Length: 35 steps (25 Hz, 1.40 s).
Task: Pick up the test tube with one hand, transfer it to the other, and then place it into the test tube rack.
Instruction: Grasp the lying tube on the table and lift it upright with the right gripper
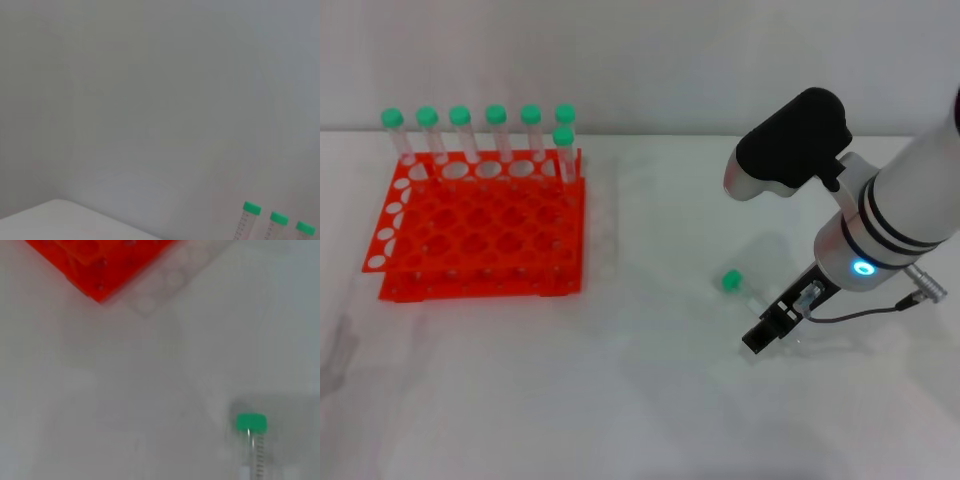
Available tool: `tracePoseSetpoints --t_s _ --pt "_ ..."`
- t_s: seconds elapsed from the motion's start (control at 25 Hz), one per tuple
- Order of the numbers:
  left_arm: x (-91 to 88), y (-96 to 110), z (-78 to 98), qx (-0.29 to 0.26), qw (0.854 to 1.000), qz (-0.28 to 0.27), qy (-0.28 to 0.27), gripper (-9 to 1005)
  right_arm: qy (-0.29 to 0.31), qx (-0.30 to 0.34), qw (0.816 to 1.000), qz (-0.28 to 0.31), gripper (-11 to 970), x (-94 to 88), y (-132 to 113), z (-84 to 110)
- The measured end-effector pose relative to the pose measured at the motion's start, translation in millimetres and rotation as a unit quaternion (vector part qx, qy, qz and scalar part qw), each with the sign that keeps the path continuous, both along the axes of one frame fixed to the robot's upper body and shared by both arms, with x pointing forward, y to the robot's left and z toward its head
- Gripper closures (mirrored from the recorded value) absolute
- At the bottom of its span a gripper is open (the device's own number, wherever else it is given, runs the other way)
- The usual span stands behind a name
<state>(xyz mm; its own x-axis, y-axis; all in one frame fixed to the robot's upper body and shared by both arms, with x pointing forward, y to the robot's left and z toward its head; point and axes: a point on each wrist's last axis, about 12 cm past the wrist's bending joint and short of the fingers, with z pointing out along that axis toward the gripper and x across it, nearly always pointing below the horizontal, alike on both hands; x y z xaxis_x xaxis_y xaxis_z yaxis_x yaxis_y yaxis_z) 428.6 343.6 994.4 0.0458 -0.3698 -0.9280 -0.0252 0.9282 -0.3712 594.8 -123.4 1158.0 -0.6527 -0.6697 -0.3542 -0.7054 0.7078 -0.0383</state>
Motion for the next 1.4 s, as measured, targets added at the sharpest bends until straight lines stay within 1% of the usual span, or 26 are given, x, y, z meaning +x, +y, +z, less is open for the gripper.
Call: tracePoseSetpoints --t_s 0.12,0.32,0.56,0.76,1.12,1.32,1.4 --pt "-0.4 -0.2 -0.5 0.0 1.0 0.0 0.002 132 0.007 -0.007 1.0 -0.008 114 4.1 -2.3 -7.6" --pt "-0.6 -0.5 -1.2 -0.001 1.0 0.0 0.004 134 0.014 -0.016 1.0 -0.015 115 6.9 -5.2 -12.8" --pt "-0.9 -0.4 -1.2 -0.004 1.0 0.001 0.004 136 0.023 -0.025 0.999 -0.017 335 7.4 -5.7 -17.6" --pt "-0.7 -0.5 -1.1 -0.004 1.0 0.0 0.003 137 0.028 -0.025 0.999 -0.017 331 7.0 -5.8 -19.7" --pt "-0.7 0.0 -0.6 -0.004 1.0 0.001 0.002 140 0.035 -0.027 0.999 -0.01 410 9.2 -5.0 -21.1" --pt "-1.3 1.2 -0.8 -0.003 1.0 0.003 0.002 141 0.039 -0.032 0.999 -0.001 633 14.0 -1.8 -23.0" --pt "-1.5 1.4 -0.9 -0.003 1.0 0.003 0.003 142 0.037 -0.031 0.999 0.0 667 14.5 -1.6 -22.6"
